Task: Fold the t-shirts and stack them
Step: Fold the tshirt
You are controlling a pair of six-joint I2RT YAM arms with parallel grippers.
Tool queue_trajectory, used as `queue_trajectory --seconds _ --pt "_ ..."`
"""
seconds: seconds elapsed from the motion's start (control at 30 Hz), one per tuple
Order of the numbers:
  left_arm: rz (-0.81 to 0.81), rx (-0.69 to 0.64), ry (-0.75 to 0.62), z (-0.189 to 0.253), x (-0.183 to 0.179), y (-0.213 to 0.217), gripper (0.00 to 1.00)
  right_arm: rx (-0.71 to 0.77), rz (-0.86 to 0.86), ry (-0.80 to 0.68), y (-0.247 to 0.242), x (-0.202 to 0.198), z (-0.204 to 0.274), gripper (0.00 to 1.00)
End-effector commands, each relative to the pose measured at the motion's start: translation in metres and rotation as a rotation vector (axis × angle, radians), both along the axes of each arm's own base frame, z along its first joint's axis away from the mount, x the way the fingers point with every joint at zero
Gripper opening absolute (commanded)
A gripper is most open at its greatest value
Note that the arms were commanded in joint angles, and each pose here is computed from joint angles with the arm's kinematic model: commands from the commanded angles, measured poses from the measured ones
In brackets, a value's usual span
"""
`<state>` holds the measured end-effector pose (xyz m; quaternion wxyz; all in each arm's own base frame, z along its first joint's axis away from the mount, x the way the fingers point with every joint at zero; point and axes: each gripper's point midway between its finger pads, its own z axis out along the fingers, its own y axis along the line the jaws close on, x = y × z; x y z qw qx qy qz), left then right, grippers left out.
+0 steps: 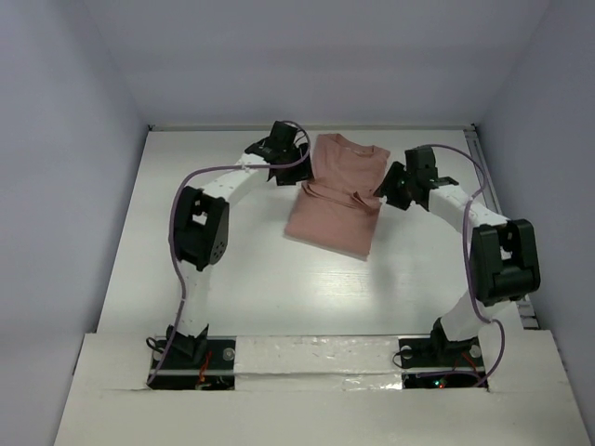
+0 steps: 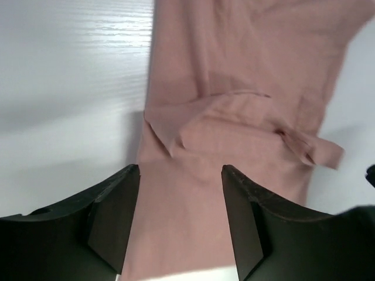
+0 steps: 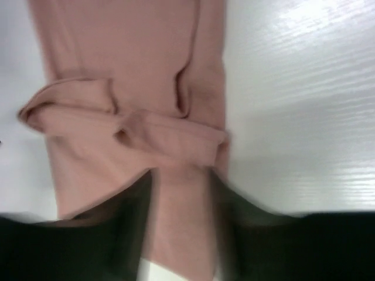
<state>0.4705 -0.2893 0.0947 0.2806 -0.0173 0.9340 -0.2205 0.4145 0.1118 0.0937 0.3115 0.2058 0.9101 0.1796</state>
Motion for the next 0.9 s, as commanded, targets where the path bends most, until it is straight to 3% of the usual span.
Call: queue_trajectory --seconds 0.0,0.03,0.07,0.1,0.2,0.3,0.63,0.77,0.87 --pt "0.030 -0.099 -0.219 0.108 -0.007 0.011 0.55 0.039 0.051 -0.095 0.009 -0.001 0.044 0.33" --pt "0.028 -0.101 -0.192 0.090 -0.019 0.014 0.54 0.065 0.065 -0.084 0.013 -0.006 0.042 0.15" --pt "0.002 -0.126 -0.180 0.088 -0.031 0.008 0.52 0.081 0.098 -0.081 0.025 -0.012 0.041 0.03" --pt "0.001 -0.140 -0.168 0.083 -0.039 0.009 0.38 0.093 0.125 -0.057 0.033 -0.019 0.031 0.00" --pt "-0.054 -0.169 -0.120 0.057 -0.076 -0.002 0.17 0.096 0.224 -0.020 0.069 -0.029 0.016 0.00" --pt "-0.092 -0.136 -0.027 0.009 -0.099 -0.002 0.08 0.075 0.290 -0.002 0.097 -0.024 0.008 0.00" --pt "-0.087 -0.013 0.097 -0.066 -0.122 0.024 0.04 -0.023 0.290 0.073 0.105 0.010 -0.036 0.00" --pt "-0.075 -0.009 0.146 -0.082 -0.146 0.035 0.04 -0.108 0.235 0.057 0.095 0.033 -0.047 0.00" --pt "-0.083 0.005 0.170 -0.089 -0.169 0.041 0.04 -0.166 0.169 -0.054 0.089 0.068 -0.034 0.00"
